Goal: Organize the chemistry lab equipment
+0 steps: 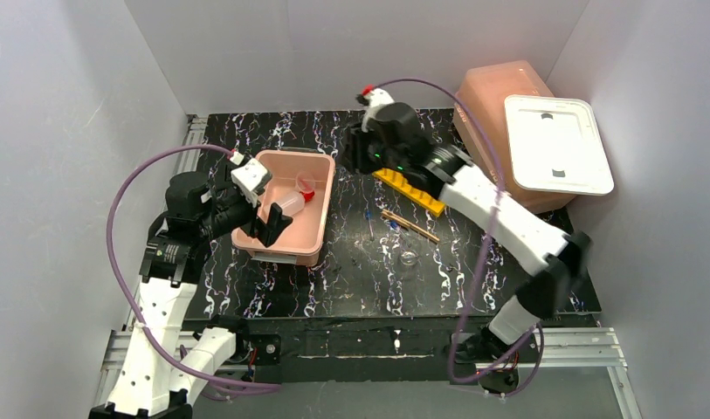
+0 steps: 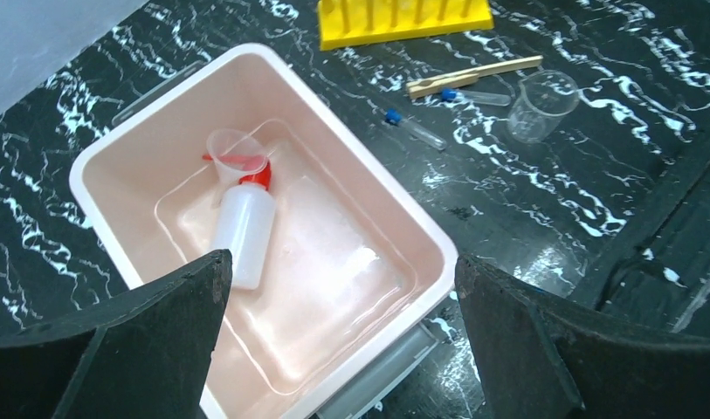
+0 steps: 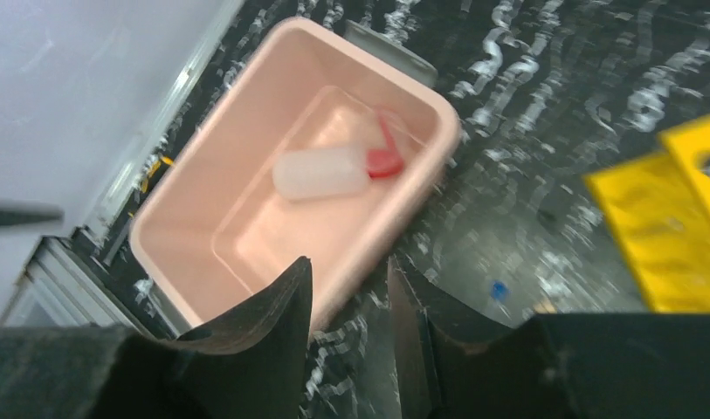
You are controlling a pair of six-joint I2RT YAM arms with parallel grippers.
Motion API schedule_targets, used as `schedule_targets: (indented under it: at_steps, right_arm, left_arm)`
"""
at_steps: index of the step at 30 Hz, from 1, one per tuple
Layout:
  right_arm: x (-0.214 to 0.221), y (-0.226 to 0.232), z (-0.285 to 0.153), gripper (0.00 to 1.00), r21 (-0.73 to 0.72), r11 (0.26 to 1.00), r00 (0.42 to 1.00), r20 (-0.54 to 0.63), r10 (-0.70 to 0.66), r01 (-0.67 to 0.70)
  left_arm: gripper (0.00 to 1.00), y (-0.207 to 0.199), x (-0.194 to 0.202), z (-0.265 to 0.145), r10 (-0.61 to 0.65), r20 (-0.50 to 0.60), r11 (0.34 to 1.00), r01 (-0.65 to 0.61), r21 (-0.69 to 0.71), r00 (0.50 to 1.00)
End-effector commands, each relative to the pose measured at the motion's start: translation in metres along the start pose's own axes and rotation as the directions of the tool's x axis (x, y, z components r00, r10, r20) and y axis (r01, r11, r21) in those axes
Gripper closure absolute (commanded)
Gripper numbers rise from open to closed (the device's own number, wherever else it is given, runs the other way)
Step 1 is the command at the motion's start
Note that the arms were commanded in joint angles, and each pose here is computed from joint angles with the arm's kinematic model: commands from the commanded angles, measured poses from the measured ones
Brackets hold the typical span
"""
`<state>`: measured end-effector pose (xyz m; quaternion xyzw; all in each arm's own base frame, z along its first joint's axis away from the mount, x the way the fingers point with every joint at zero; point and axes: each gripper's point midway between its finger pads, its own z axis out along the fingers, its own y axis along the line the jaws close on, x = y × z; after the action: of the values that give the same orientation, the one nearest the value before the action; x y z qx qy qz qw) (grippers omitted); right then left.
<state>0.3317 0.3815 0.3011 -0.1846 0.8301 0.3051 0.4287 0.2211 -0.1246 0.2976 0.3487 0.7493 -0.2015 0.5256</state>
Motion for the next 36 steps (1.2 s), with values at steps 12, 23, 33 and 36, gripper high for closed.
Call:
schedule_targets:
  at_steps: [12, 23, 33, 36]
  right_arm:
    - [0.188, -0.112, -0.129, 0.52, 0.323, 0.946, 0.964, -0.255, 0.077, 0.010]
    - [0.217, -0.119, -0.106, 0.49, 0.314, 0.948, 0.935, -0.349, 0.069, 0.047]
    - [0.230, -0.122, -0.083, 0.49, 0.299, 0.952, 0.921, -0.384, 0.062, 0.060]
    - [0.239, -0.127, -0.076, 0.50, 0.311, 0.948, 0.911, -0.408, 0.063, 0.073]
  left_arm:
    - [0.00, 0.082, 0.039, 0.025, -0.141, -0.154, 0.940, 0.083, -0.331, 0.978]
    - [0.00, 0.103, 0.054, 0.023, -0.212, -0.173, 0.912, 0.132, -0.388, 0.962]
    - [0.00, 0.121, 0.071, 0.025, -0.316, -0.159, 0.899, 0.242, -0.364, 0.935]
    - [0.01, 0.121, 0.081, 0.029, -0.306, -0.178, 0.908, 0.231, -0.349, 0.935]
